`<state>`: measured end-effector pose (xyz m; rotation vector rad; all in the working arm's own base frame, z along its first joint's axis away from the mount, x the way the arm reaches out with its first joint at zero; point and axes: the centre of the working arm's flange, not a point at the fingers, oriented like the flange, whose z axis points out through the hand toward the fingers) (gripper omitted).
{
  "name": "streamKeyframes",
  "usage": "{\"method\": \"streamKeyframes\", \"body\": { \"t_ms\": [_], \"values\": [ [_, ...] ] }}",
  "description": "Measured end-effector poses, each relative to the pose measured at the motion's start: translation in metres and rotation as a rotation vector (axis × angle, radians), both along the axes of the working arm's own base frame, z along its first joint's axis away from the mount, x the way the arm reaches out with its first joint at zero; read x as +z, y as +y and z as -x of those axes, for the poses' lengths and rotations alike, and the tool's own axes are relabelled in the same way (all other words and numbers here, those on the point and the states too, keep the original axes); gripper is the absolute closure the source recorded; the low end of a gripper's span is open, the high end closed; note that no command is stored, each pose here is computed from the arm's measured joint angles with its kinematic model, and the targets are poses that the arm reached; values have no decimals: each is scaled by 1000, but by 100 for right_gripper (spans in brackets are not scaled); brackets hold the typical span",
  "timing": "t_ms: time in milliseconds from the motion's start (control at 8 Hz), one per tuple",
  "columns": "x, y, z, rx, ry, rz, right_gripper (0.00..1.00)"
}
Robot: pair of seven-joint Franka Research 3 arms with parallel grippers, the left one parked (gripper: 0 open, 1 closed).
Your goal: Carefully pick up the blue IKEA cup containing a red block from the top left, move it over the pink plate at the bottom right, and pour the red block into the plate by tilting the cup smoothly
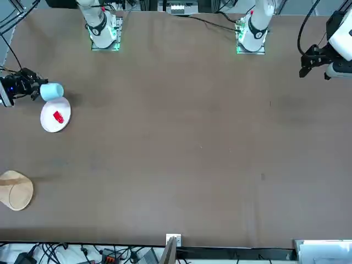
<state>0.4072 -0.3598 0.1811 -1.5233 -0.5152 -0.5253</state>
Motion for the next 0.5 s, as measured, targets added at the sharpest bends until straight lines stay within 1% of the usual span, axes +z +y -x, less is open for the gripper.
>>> {"method": "streamKeyframes", "body": {
  "t_ms": [125, 250, 500],
  "values": [
    [1, 2, -11, -12, 48, 57, 97],
    [11, 8, -24, -25, 110, 118, 97],
    [53, 29, -45, -83, 222, 227, 97]
  ]
}}
